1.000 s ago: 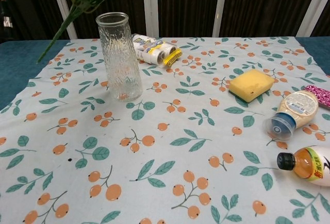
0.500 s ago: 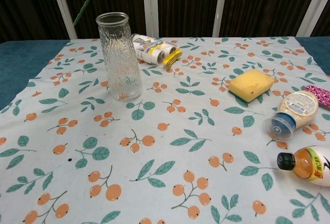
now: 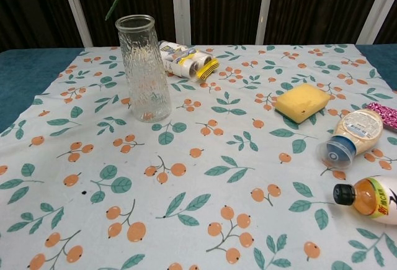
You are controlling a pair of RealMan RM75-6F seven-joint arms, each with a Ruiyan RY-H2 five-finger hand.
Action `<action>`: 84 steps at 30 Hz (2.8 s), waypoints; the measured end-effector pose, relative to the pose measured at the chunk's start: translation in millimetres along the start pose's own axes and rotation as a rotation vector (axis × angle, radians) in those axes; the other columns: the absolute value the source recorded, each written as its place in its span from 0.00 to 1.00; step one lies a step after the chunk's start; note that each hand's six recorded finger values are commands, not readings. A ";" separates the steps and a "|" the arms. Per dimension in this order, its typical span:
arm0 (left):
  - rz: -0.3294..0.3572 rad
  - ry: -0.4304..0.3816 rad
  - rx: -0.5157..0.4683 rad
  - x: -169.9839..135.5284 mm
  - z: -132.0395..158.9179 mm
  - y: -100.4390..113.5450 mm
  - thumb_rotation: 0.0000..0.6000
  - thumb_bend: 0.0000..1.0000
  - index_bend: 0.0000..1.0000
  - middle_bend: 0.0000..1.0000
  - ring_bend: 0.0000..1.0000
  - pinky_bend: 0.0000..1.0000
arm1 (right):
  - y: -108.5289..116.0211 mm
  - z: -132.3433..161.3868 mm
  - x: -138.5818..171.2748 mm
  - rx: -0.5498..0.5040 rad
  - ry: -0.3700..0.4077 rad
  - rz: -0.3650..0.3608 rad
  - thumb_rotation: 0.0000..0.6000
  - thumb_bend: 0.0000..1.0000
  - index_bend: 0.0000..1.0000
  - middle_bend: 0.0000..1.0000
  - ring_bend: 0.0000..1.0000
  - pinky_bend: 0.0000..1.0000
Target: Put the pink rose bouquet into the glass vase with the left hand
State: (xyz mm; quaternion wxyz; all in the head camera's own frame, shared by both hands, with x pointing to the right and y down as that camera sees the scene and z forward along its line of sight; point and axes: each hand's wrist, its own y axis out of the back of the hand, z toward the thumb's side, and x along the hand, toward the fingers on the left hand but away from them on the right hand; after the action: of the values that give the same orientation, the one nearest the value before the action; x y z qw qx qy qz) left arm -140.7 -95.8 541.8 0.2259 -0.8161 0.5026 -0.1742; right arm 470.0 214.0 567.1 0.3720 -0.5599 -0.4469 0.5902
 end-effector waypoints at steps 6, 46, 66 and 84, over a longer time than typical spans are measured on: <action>0.026 -0.027 -0.008 17.4 2.8 -19.4 1.00 0.42 0.56 0.54 0.41 0.52 | 2.2 -8.3 -3.1 0.000 -0.028 -0.021 1.00 0.22 0.06 0.01 0.20 0.21; 0.042 -0.083 -0.042 -54.9 -44.8 -19.7 1.00 0.28 0.36 0.26 0.14 0.30 | -3.1 5.6 2.4 -0.029 0.003 -0.003 1.00 0.22 0.06 0.01 0.20 0.21; -0.050 0.017 0.065 -72.3 -70.9 0.0 1.00 0.14 0.19 0.06 0.00 0.10 | -3.5 11.0 4.6 -0.046 0.021 0.005 1.00 0.22 0.06 0.01 0.20 0.21; -0.152 0.198 0.253 -117.5 -94.0 63.8 1.00 0.16 0.18 0.07 0.00 0.10 | -6.5 20.0 7.4 -0.059 0.049 0.026 1.00 0.22 0.06 0.01 0.20 0.21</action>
State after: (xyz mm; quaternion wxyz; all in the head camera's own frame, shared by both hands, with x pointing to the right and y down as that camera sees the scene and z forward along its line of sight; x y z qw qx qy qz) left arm -287.0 -33.4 579.1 0.2625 -0.7957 0.4333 -0.3320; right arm 449.0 220.9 570.3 0.3586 -0.5907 -0.4476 0.5676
